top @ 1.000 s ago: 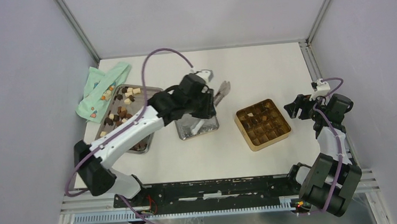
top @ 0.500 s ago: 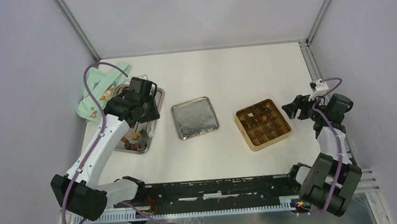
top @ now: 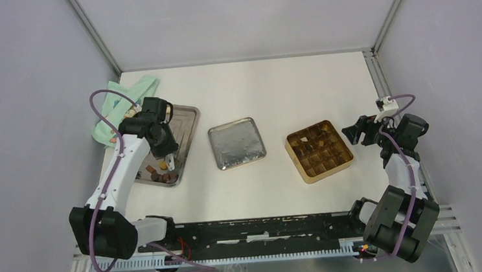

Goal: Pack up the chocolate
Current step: Pick up the fake chocolate from the plate, then place the fake chocolate in the packing box, then pick up the fake chocolate from the plate.

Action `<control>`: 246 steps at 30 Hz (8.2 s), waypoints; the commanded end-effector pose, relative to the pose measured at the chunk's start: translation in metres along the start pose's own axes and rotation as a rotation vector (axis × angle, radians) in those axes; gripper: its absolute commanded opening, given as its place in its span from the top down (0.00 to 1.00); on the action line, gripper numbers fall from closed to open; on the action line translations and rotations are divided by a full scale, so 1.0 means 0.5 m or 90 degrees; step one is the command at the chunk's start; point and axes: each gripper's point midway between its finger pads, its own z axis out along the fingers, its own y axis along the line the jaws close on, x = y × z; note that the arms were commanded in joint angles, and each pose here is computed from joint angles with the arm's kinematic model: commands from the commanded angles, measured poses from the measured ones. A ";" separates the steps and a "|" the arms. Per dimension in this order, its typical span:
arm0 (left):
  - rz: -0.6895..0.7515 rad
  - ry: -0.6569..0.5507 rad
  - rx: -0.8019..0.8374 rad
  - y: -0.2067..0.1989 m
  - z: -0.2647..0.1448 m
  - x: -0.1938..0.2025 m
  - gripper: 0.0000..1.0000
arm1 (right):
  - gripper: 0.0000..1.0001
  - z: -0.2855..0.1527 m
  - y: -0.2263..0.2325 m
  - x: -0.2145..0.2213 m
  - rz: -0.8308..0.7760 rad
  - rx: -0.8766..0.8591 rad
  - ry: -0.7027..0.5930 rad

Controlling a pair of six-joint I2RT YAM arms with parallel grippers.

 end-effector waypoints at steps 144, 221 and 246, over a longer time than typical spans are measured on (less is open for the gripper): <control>0.502 -0.018 0.570 -0.838 -0.189 0.295 0.98 | 0.26 -0.003 -0.053 0.026 0.009 0.094 0.042; 0.380 -0.193 0.501 -0.717 -0.264 0.156 0.61 | 0.26 0.001 -0.007 0.007 -0.015 0.013 0.014; 0.151 -0.126 -0.007 -0.068 -0.086 -0.013 0.59 | 0.26 0.020 0.057 0.015 -0.102 -0.089 0.071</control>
